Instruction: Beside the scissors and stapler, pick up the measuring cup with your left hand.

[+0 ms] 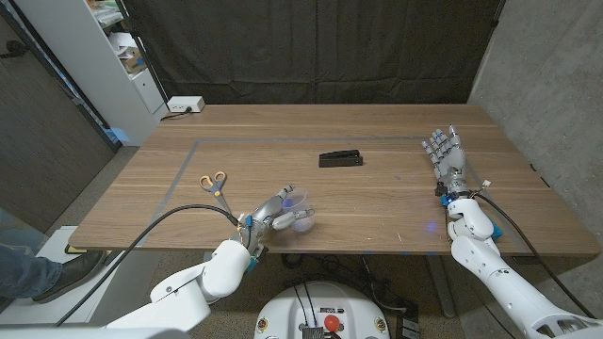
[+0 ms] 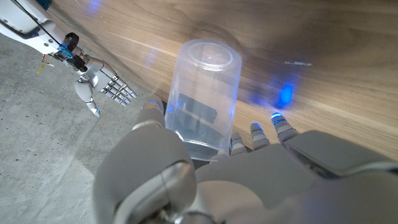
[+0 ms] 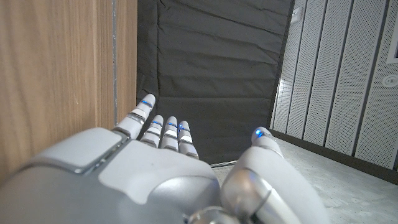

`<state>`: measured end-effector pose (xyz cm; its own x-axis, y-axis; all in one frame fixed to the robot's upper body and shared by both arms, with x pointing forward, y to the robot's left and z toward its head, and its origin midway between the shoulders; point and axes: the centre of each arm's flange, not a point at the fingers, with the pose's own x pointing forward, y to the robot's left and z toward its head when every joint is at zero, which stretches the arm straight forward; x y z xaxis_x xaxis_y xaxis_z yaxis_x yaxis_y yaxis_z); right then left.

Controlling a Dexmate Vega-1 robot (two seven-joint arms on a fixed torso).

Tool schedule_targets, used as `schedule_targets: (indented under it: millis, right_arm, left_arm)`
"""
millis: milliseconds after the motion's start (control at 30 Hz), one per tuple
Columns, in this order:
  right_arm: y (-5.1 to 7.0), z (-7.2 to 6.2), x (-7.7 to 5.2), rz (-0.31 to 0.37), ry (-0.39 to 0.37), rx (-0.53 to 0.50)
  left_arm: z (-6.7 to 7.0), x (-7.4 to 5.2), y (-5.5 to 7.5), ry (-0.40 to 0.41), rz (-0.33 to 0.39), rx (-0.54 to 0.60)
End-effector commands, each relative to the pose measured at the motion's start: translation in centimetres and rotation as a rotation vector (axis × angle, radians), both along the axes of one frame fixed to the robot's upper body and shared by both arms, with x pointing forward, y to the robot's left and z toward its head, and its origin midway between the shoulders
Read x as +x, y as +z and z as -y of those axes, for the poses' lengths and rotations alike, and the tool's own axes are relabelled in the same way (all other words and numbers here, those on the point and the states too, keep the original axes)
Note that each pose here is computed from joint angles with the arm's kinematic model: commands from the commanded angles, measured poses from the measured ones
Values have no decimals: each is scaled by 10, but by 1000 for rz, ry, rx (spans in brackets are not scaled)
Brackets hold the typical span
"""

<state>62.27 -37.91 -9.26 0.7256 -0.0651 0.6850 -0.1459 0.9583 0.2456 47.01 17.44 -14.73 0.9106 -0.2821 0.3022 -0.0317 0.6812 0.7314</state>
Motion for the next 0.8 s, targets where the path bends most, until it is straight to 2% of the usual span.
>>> schedule_targets:
  millis: [33,200,367,467,800]
  right_arm:
    - [-3,8,3,-13,-10,12]
    - [-2,8,2,-17,-13,12]
    - [4,8,0,-9,-21,5]
    - [8,8,-1,-6,-27,1]
    - [14,1,1,-8,-34,-8]
  left_arm:
    - [-1,10,8,-23,57,-110]
    - [-5,15,13,-45,76,-181]
    - [-7,23,19,-74,70,-214]
    - [-8,24,21,-76,90,-218]
    - [-13,32,23,-92,67,-247]
